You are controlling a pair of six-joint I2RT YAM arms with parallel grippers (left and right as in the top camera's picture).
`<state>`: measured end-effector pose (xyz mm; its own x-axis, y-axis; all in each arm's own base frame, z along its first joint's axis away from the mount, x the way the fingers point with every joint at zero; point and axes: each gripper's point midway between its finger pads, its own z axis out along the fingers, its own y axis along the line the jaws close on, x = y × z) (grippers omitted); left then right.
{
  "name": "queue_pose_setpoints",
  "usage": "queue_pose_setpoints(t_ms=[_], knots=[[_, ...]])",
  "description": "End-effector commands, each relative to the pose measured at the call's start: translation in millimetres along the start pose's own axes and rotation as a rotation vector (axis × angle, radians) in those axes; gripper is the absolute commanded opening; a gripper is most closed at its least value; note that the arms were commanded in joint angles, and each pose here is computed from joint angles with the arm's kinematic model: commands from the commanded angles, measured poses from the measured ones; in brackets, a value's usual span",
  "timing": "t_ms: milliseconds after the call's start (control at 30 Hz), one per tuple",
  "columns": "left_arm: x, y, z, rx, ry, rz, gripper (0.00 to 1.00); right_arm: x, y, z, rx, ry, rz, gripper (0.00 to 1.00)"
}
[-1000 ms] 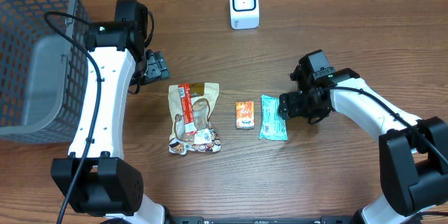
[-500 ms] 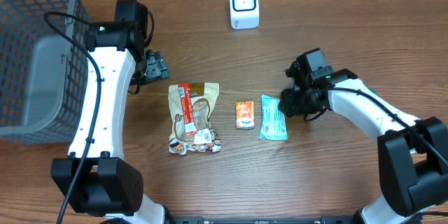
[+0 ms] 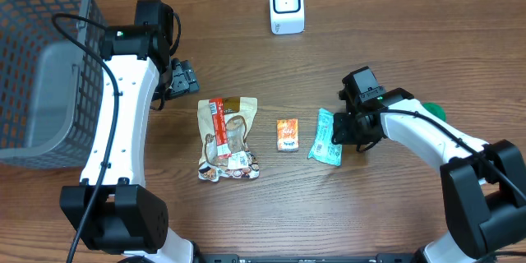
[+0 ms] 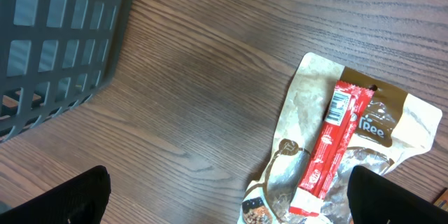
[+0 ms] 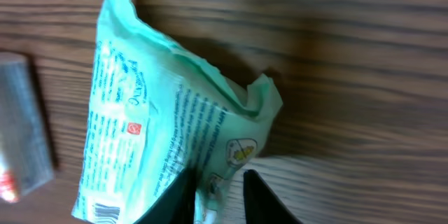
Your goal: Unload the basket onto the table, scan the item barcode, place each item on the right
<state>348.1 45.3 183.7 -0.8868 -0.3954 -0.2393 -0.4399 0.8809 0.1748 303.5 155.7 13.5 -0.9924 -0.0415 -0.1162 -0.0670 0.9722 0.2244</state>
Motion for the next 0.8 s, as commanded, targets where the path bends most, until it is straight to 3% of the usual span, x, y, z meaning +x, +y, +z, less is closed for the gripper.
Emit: queue_pose_setpoints(t_ms=[0, 267, 300, 367, 467, 533, 767], knots=[[-5.0, -0.4, -4.5, 0.002, -0.019, -0.021, 1.0, -9.9, -19.0, -21.9, 0.088, -0.084, 0.117, 0.28], [-4.9, -0.5, -4.5, 0.002, -0.019, -0.021, 0.99, -10.9, -20.3, -65.4, 0.065, -0.163, 0.146, 0.38], [-5.0, -0.4, -4.5, 0.002, -0.019, -0.021, 1.0, -12.7, -20.9, -69.7, 0.06, -0.177, 0.147, 0.43], [-5.0, -0.4, -4.5, 0.002, -0.019, -0.021, 0.99, -15.3, -22.1, -75.0, 0.053, -0.194, 0.15, 0.65], [-4.9, -0.5, -4.5, 0.002, -0.019, -0.021, 0.99, -16.8, -23.8, -75.3, 0.054, -0.198, 0.152, 0.83], [-5.0, -0.4, -4.5, 0.002, -0.019, -0.021, 1.0, -16.5, -23.5, -75.1, 0.058, -0.195, 0.097, 1.0], [-5.0, -0.4, -4.5, 0.002, -0.019, -0.021, 0.99, -21.4, -21.7, -74.2, 0.055, -0.209, 0.04, 1.0]])
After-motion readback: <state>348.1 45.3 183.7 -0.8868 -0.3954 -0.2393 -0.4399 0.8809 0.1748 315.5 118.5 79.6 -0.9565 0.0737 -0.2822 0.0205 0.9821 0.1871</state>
